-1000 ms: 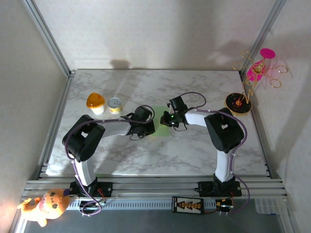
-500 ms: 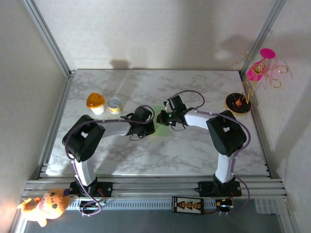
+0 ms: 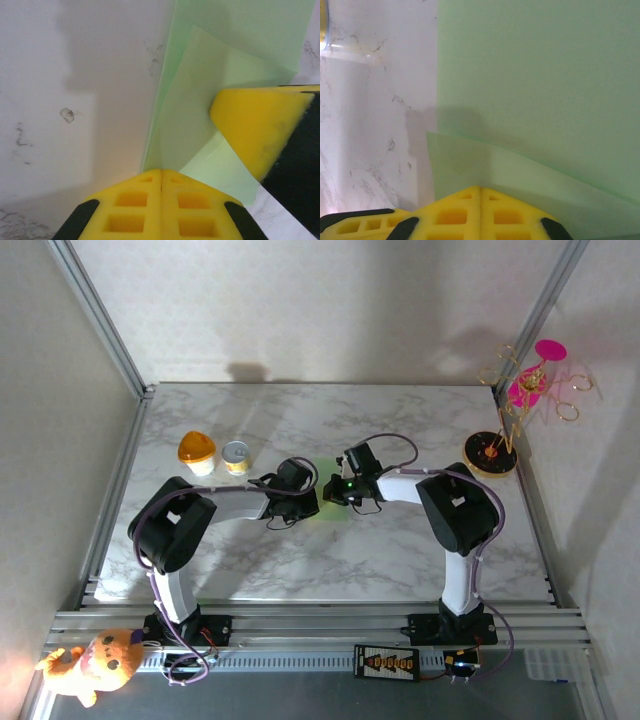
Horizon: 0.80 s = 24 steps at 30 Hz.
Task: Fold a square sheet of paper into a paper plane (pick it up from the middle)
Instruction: Fold the triangle a second time at the center of the table.
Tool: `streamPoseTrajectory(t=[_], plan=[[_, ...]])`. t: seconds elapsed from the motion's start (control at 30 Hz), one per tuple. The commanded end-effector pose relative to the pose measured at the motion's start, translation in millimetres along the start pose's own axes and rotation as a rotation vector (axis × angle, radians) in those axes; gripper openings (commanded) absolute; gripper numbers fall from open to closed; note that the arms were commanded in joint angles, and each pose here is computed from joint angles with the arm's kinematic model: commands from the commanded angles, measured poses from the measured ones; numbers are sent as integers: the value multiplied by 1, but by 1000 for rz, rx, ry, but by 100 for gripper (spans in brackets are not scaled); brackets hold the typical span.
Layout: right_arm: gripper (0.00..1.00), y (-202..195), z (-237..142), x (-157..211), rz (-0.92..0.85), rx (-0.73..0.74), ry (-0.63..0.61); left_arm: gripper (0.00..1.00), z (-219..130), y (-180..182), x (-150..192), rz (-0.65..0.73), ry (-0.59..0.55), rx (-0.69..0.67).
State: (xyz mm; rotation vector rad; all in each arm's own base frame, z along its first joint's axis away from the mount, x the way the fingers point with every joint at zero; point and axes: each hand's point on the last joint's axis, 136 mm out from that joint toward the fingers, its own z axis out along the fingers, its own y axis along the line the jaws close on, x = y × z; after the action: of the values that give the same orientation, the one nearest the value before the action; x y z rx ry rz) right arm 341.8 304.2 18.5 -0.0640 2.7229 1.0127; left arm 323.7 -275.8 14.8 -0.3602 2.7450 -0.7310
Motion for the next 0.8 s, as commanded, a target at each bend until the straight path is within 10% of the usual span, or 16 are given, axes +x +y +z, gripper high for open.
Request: streamPoseTrajectory(t=[0.0,0.47,0.77], plan=[[3,-49,-9,-9,55,103,-39,0,9,64,32,-39,75,-217],[12,-64,-69,-68,79,134,-266,0,0,23,18,-17,53,-81],[33,-38,-91,-46,181,22,-300,25,-36,-50,-35,5,-93,103]])
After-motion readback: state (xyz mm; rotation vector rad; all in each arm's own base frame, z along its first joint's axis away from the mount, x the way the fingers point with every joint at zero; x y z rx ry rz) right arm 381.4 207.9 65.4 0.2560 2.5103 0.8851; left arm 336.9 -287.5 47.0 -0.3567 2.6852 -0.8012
